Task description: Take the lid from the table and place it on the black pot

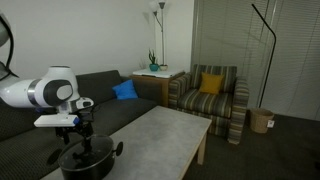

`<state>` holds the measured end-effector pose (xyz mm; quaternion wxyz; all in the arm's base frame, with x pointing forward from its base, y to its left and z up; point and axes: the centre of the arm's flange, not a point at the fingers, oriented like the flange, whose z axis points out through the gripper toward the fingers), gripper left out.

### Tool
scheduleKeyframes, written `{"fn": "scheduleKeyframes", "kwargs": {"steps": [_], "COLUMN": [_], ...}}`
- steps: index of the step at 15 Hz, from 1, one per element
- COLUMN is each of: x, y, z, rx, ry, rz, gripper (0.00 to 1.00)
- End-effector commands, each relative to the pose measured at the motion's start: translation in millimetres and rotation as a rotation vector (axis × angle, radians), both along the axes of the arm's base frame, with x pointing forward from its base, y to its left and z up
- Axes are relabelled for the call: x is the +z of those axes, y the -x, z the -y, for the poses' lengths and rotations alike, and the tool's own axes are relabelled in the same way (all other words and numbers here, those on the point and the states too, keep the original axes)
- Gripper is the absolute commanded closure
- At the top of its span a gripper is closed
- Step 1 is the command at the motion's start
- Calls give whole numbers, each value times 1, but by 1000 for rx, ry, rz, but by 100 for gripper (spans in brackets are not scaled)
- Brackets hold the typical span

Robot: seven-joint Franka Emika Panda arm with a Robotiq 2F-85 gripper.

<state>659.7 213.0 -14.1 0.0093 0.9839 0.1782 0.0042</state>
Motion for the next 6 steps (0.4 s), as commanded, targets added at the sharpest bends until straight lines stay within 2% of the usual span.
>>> {"fn": "scheduleKeyframes", "kwargs": {"steps": [1, 6], "x": [28, 35], "y": [33, 47], "z": [-5, -11], "rx": [30, 52], "ry": [16, 14], "rz": [26, 31], "gripper": [0, 0]}}
